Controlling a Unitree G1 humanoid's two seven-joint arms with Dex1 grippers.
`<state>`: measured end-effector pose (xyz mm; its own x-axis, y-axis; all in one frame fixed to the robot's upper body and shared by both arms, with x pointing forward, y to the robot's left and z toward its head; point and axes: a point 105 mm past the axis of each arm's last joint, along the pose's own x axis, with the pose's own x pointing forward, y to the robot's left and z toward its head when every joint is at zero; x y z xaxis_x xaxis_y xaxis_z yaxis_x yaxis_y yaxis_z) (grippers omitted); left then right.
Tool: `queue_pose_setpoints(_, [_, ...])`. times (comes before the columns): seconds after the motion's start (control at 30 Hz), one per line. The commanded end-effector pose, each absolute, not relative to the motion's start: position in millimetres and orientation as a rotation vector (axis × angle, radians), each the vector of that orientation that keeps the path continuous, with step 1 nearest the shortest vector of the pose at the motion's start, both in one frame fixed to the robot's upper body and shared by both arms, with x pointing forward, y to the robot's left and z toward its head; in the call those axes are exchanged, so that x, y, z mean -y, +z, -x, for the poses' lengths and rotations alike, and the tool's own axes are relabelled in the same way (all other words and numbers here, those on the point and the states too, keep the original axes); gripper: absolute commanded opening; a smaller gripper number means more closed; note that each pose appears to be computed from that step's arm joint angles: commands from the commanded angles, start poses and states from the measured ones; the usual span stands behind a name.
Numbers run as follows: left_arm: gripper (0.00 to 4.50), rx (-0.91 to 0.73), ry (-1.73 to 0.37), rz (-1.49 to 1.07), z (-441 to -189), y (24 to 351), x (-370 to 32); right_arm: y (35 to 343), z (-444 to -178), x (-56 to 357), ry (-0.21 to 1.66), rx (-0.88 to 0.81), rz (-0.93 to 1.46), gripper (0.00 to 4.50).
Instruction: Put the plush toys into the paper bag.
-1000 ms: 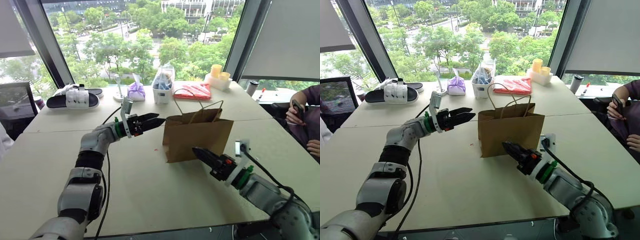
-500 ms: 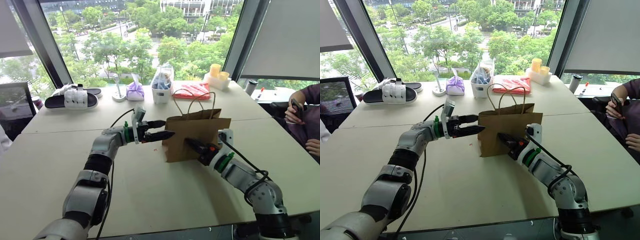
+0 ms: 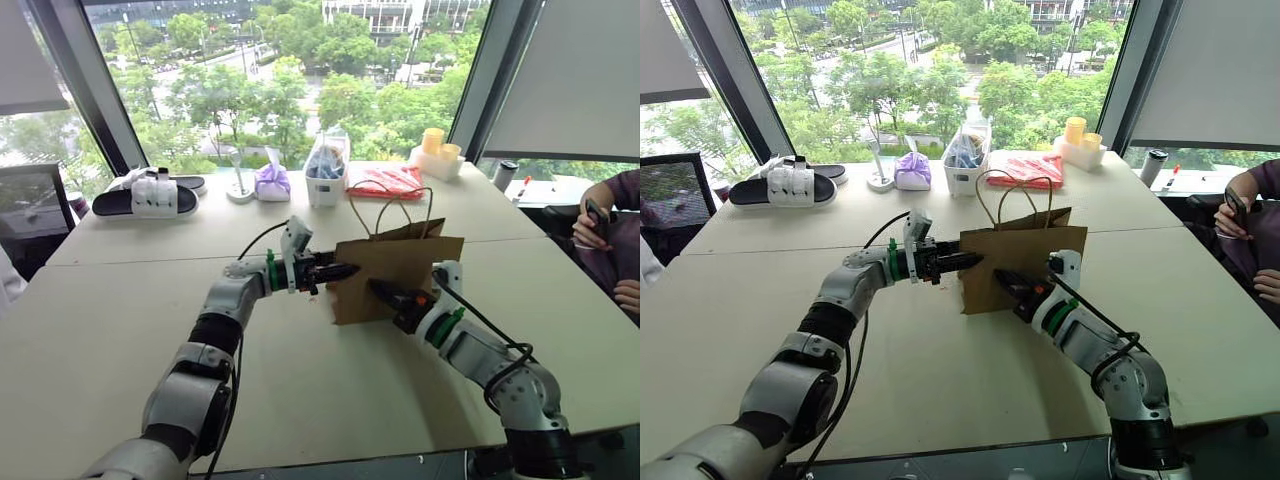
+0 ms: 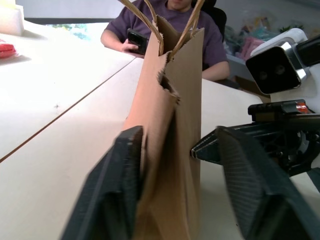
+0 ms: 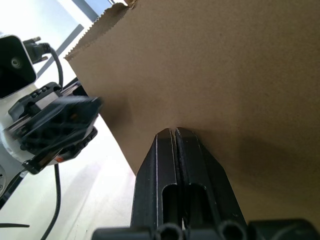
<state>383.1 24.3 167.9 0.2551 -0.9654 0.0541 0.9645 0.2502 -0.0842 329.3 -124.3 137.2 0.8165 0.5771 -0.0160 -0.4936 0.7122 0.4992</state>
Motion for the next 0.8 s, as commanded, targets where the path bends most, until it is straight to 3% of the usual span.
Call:
queue_pose_setpoints(0.03, [0.71, 0.052, -1.310, 0.083, -386.1, 182.4, -18.3, 150.4, -324.0, 123.1, 0.623, -0.124, -0.498, 0.00])
queue_pose_setpoints(0.07, [0.22, 0.054, -1.310, 0.083, -385.9, 182.6, -16.7, 149.6, -323.0, 123.2, 0.622, -0.126, -0.497, 0.00])
queue_pose_setpoints(0.1, [0.10, 0.056, -1.310, 0.082, -385.9, 182.6, -15.5, 148.9, -322.3, 123.3, 0.622, -0.127, -0.497, 0.00])
queue_pose_setpoints(0.53, [0.10, 0.168, -1.308, 0.142, -376.2, 219.6, -21.0, 160.2, -261.8, 164.0, 0.686, -0.104, -0.543, 0.00])
queue_pose_setpoints(0.63, [0.10, 0.178, -1.303, 0.142, -374.0, 223.5, -27.0, 162.6, -257.0, 174.7, 0.666, -0.095, -0.551, 0.00])
queue_pose_setpoints(0.8, [0.10, 0.140, -1.217, 0.005, -393.8, 215.2, -62.2, 158.9, -257.8, 191.3, 0.604, -0.102, -0.541, 0.00])
